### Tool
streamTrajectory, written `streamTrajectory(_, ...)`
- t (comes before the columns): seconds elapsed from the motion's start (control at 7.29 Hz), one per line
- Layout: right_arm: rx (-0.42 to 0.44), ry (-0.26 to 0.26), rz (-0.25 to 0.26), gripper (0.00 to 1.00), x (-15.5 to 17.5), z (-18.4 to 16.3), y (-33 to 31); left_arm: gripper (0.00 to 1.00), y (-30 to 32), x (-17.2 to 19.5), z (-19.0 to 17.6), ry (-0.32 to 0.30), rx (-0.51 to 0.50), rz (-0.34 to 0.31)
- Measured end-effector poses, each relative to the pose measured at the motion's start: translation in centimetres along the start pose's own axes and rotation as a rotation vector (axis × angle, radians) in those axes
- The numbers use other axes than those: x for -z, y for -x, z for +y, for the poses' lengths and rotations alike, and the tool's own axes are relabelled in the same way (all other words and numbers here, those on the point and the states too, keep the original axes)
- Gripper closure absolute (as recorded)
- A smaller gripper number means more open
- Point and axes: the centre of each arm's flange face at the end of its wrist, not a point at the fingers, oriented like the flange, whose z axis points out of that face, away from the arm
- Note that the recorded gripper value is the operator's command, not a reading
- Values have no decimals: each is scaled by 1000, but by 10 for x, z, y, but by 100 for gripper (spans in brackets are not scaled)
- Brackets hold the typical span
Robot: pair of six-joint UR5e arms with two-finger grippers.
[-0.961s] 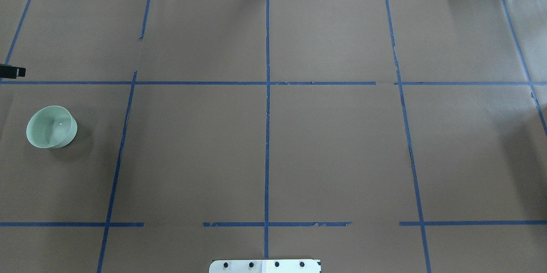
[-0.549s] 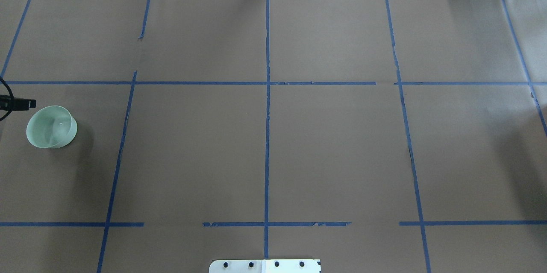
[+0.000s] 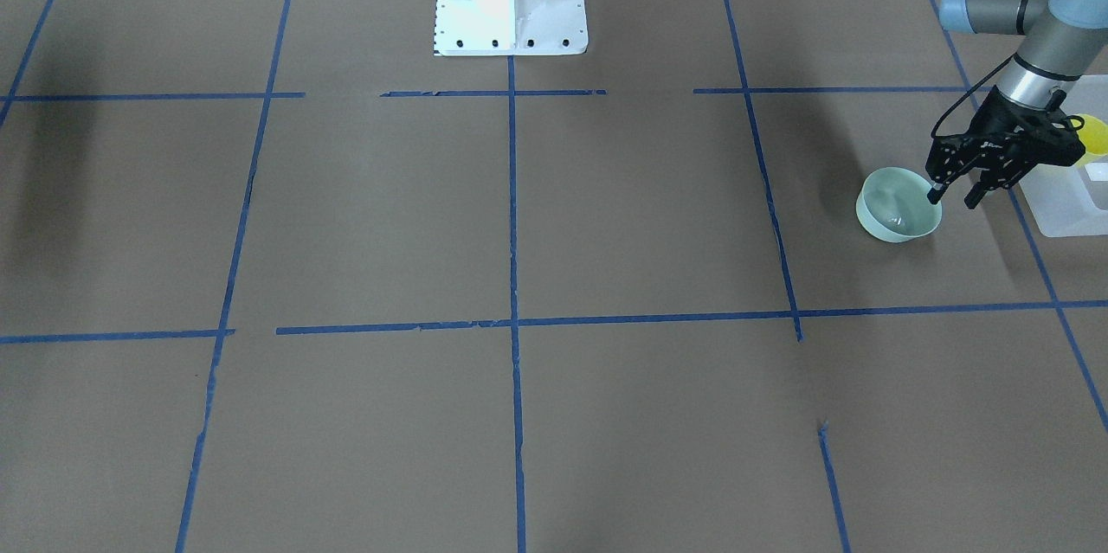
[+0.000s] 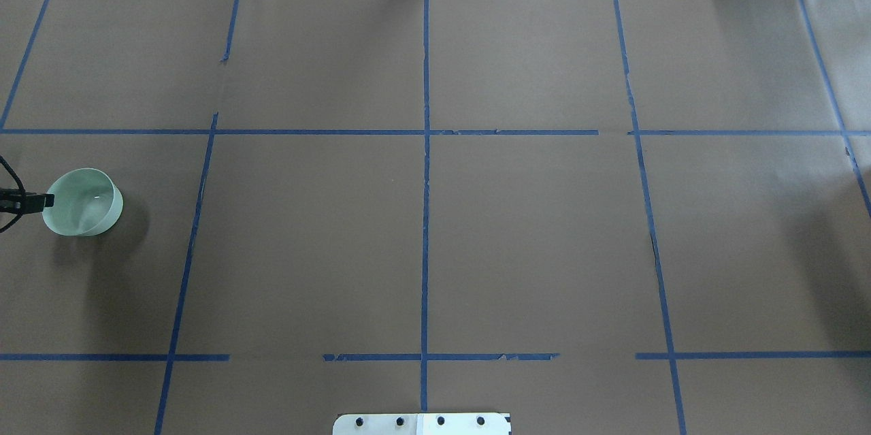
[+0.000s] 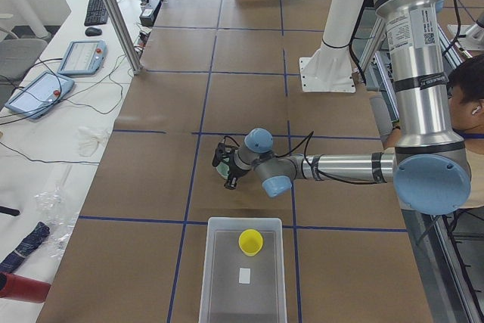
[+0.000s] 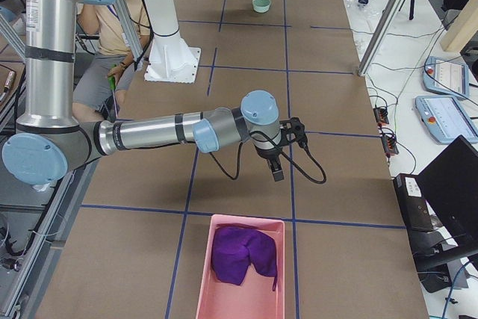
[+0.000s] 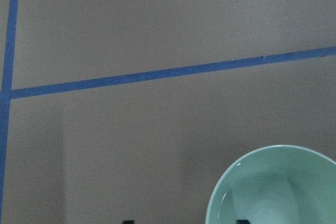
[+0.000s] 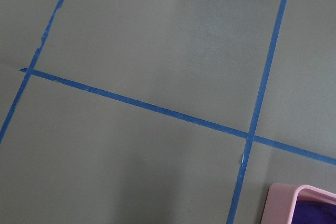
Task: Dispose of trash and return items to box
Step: 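Reach the left gripper to the pale green bowl and grasp its rim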
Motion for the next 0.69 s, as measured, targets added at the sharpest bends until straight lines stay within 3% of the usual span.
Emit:
streamTrajectory(0.41, 3, -1, 0, 0, 0, -1, 1, 100, -13, -3, 1, 5, -25, 22)
streamTrajectory(0.69, 11, -9, 0, 0, 0, -1, 1, 100, -25, 9, -3, 31, -79, 86)
